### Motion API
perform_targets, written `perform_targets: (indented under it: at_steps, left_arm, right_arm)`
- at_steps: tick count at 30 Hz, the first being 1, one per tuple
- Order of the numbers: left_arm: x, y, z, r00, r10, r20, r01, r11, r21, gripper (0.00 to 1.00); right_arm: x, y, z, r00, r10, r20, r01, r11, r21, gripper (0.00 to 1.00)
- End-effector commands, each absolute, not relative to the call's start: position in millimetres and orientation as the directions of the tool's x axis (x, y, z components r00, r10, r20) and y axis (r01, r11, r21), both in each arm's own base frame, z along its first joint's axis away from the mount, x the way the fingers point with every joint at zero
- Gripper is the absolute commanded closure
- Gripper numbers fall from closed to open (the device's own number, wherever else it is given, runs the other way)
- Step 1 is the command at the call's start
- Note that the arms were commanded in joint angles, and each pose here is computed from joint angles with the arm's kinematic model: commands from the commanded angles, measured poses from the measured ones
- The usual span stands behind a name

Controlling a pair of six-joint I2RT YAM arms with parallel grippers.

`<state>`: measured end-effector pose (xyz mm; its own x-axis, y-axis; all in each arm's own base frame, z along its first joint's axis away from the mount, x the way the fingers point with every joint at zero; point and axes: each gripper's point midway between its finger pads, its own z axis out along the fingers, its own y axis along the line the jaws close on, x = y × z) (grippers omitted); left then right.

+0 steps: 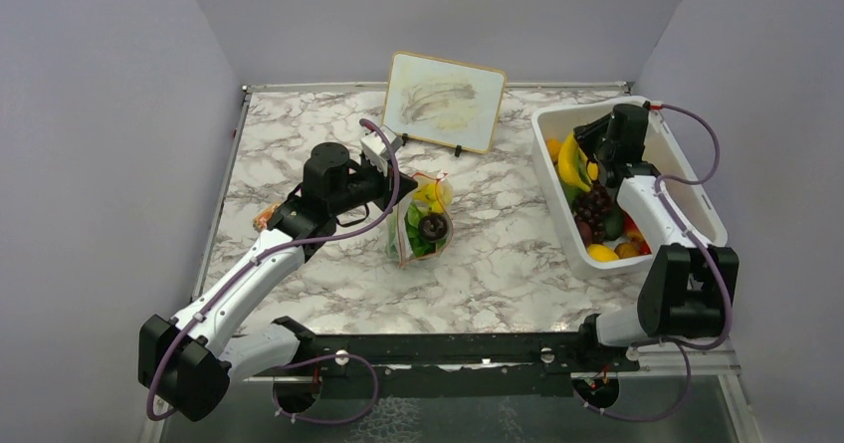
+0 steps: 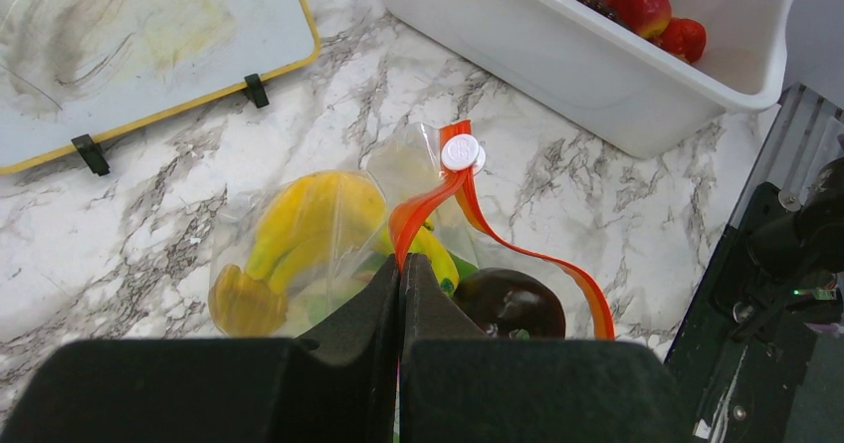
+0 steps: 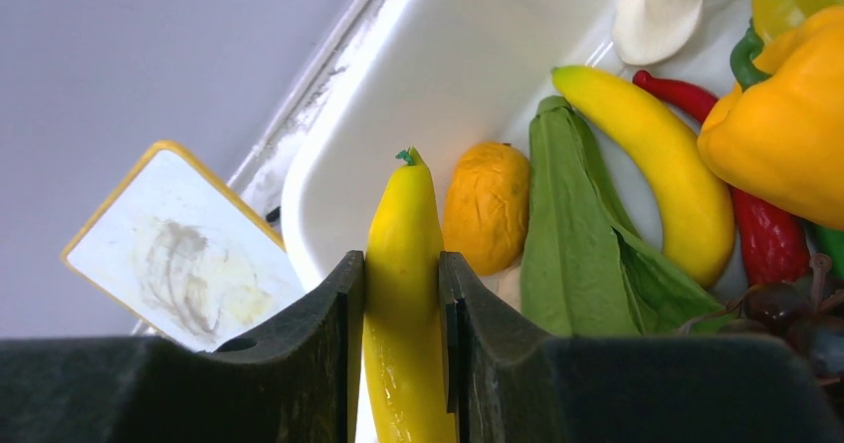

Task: Place the food in the zip-top bag and seal the zipper
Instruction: Pick up the fake fruit from the bin.

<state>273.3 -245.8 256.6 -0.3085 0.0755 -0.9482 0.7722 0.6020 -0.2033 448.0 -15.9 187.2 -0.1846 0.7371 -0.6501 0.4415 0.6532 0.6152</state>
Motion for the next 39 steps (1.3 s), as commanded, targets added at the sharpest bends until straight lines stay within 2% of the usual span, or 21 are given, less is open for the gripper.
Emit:
perform_targets:
  at_steps: [1,7,12,15,25,31,39]
  left_arm:
    - [276.2,-243.1,262.5,-0.271,0.068,-0.96,0.772,0.611,-0.175,1.0]
    - [277.2,-242.3,259.4,-0.283,0.067,-0.957,0.764,0.619,-0.183,1.0]
    - [277.6,-244.9,259.2,-0.296,0.056,-0.954,0.764,0.613,-0.201,1.0]
    - [278.7,-246.1,259.8,-0.302,0.046,-0.952,0.761,0.613,-0.211,1.0]
    - [286.2,-251.1,274.6,-0.349,-0.002,-0.937,0.732,0.623,-0.275,1.0]
    - [285.7,-252.9,272.1,-0.386,0.003,-0.922,0.724,0.621,-0.301,1.0]
    - [279.5,-256.8,275.8,-0.404,-0.022,-0.914,0.731,0.594,-0.337,1.0]
  right_arm:
    - [443.1,-21.6,217.2,-0.112,0.711,-0.694,0.391,0.674,0.627,0.76]
    - [430.2,-15.1,251.4,-0.095,0.624,-0.776,0.266,0.767,0.584,0.76]
    - [420.1,20.5,295.8,-0.078,0.497,-0.864,-0.044,0.864,0.501,0.77]
    - [412.3,48.2,319.9,-0.091,0.459,-0.884,-0.222,0.856,0.467,0.77]
    - [371.3,133.6,363.6,-0.138,0.442,-0.886,-0.579,0.69,0.434,0.78]
    - [312.9,193.9,386.1,-0.179,0.397,-0.9,-0.815,0.453,0.362,0.78]
    - [234.4,249.0,390.9,-0.153,0.331,-0.931,-0.957,0.186,0.223,0.79]
